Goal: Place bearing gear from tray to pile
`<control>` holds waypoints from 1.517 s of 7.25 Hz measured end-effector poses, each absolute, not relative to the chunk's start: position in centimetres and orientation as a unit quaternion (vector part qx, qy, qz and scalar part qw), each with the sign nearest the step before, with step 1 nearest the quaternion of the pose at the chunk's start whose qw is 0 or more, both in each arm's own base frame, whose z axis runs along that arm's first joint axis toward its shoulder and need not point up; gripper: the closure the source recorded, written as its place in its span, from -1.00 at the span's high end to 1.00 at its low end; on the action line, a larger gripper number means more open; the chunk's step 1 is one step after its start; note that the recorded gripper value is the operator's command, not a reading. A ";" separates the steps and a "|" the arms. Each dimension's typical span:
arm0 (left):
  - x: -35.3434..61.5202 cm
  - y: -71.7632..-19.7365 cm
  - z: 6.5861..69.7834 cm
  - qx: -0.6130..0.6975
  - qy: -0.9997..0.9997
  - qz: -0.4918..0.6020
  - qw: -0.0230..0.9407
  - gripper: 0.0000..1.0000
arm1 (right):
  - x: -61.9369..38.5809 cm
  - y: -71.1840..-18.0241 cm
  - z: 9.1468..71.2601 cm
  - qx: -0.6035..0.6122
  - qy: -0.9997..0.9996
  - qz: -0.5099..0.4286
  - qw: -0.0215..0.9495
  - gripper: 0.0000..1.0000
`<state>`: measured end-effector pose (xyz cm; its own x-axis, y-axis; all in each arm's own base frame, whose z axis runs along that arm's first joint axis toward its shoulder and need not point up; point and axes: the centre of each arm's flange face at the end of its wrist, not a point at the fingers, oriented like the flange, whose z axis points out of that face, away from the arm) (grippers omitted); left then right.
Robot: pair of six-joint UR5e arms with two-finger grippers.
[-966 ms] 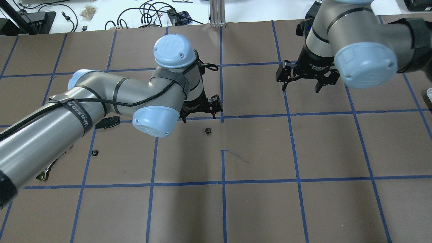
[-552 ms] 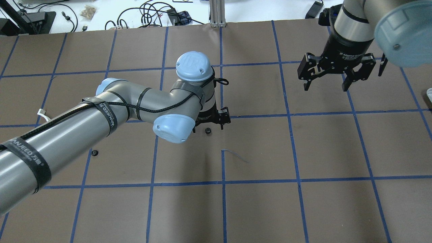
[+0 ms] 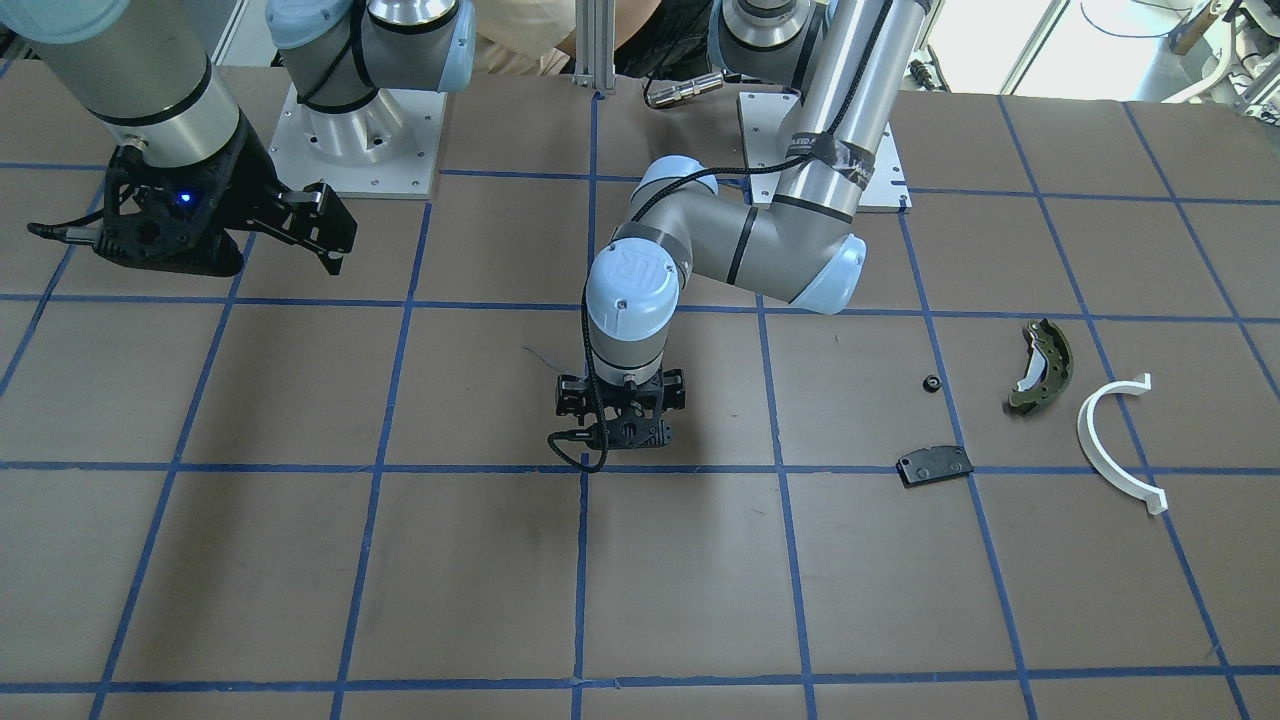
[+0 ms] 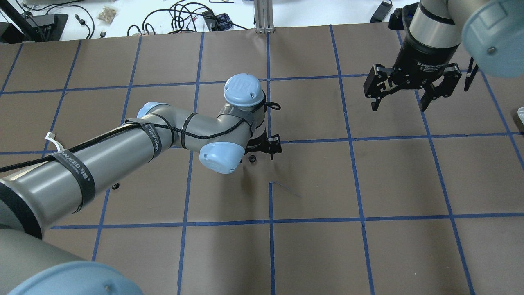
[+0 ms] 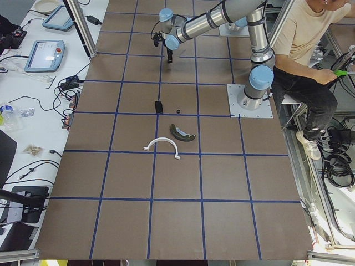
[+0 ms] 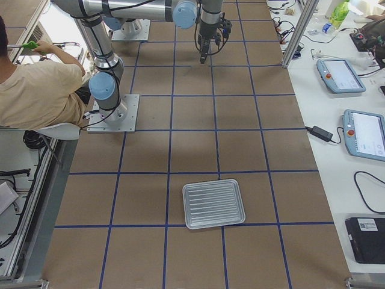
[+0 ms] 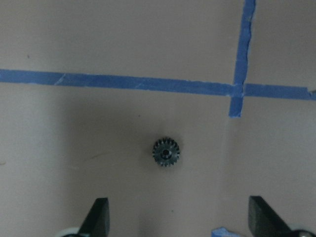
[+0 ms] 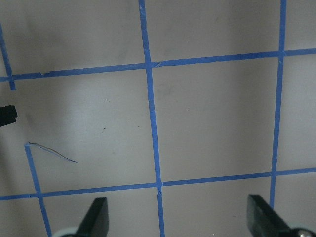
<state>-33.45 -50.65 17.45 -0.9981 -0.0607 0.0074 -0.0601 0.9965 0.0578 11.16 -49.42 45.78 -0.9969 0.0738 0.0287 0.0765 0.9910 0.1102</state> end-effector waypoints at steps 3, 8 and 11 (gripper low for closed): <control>-33.3 -50.9 17.0 0.015 -1.000 -0.024 0.005 0.08 | 11.3 -48.6 45.7 -0.035 -0.998 -0.056 0.014 1.00; -32.9 -51.1 17.2 0.015 -1.000 -0.017 -0.011 -1.00 | 11.5 -48.1 45.7 -0.035 -0.998 -0.055 0.011 1.00; -30.3 -51.8 19.6 0.022 -0.999 -0.025 -0.011 -1.00 | 11.8 -47.9 45.6 -0.031 -0.998 -0.058 0.011 1.00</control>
